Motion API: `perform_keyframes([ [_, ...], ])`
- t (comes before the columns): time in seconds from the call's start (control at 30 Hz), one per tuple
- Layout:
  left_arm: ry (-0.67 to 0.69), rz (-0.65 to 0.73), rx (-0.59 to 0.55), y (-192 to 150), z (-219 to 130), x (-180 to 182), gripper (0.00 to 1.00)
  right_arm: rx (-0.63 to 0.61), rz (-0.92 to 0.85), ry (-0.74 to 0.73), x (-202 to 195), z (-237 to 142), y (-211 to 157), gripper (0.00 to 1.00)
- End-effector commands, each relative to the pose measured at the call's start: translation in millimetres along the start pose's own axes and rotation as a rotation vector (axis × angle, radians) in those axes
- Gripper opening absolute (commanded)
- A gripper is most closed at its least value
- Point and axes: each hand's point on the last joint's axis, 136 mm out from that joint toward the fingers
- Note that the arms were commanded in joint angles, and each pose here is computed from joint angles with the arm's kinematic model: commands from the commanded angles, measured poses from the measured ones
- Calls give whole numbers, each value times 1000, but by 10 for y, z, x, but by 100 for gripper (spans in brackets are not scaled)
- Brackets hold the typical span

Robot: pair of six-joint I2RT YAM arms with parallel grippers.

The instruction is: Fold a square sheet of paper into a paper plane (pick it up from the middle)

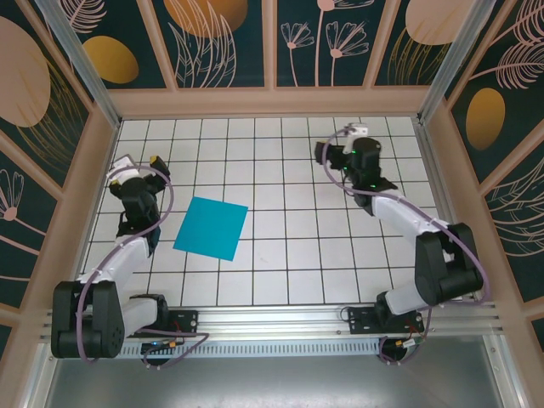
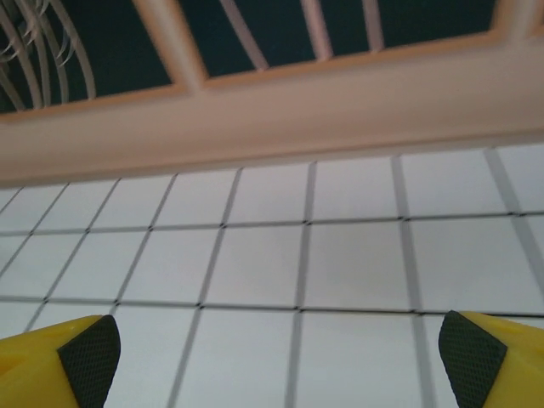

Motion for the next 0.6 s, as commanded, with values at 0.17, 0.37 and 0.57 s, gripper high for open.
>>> perform_keyframes([
  [0.17, -62, -80, 136, 73, -61, -172, 98, 341, -194, 67, 1154, 195, -1250, 99],
  [0.37, -50, -69, 203, 74, 0, -219, 99, 454, -440, 141, 1779, 355, -1876, 99],
  [0.57, -28, -97, 239, 39, 76, -231, 99, 525, -513, 198, 2098, 549, -2189, 99],
])
Point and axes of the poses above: each hand's point on the last joint's axis, 136 mm out from that joint toward the fingers, its own z axis out along the fingers, its own x axis along the line the jaws close on, y = z × x, and after that the axes turned 5 degrees about z, right-handed
